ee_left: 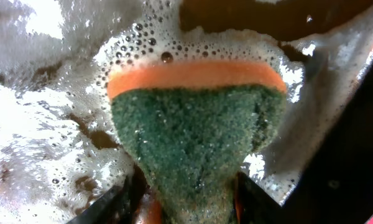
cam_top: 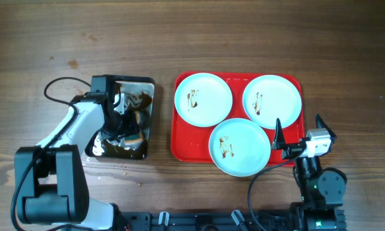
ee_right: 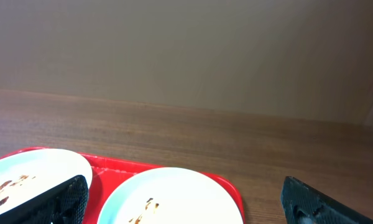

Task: Clean dirty plates on tray and stack at the side
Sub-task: 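Dip and rub the sponge in the soapy water with the left gripper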

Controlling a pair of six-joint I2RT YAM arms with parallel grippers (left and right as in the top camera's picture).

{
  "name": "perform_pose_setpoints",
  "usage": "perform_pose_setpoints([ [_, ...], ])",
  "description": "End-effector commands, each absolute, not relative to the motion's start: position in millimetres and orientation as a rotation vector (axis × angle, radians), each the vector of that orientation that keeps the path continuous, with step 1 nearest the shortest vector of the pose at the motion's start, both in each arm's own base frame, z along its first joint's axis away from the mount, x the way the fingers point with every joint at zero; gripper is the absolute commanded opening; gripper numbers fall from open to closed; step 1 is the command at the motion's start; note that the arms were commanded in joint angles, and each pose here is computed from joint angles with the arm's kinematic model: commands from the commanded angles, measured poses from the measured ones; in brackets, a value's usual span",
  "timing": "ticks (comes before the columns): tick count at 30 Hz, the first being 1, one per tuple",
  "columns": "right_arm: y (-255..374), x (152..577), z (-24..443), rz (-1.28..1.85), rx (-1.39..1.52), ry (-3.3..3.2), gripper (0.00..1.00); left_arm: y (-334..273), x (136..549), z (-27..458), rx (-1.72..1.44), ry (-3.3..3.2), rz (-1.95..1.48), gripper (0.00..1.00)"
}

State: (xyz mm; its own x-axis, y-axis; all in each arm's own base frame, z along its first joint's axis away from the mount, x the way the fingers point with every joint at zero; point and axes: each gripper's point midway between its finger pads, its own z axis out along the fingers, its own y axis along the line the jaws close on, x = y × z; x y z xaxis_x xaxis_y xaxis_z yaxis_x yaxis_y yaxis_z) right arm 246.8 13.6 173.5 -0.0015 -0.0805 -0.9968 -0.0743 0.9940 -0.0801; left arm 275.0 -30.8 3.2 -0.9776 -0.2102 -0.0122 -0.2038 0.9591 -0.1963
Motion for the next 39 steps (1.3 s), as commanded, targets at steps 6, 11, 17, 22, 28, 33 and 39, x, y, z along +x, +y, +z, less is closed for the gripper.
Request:
perform_pose_setpoints([
  [6,12.5,246.7,174.8,-0.019,-0.122,1.567,1.0,-19.6,304.3,17.6,-0.258,3.01,-0.21,0.55],
  [11,12.5,246.7,174.7,-0.019,-0.122,1.567,1.0,-24.6,308.5,21.3,-0.188,3.002,-0.21,0.48],
  [17,12.5,246.7,174.8,-0.02,-0.122,1.567,1.0,-62.0,293.8,19.4,0.055,3.051,-0.147,0.54],
  [22,12.5,246.7,174.7,-0.02,-0.122,1.567,1.0,-46.2,285.8,18.0,-0.065,3.081,0.014,0.53],
  [28,12.5,246.7,174.7,-0.02,-0.122,1.567,1.0,-36.8,282.3,17.8,-0.109,3.099,0.02,0.35],
  [33,12.5,246.7,174.7,-0.02,-0.123,1.567,1.0,-41.2,275.3,17.6,-0.114,3.13,-0.019,0.39],
  [39,12.5,246.7,174.8,-0.02,-0.122,1.567,1.0,-45.2,271.9,17.7,-0.115,3.145,-0.057,0.2],
])
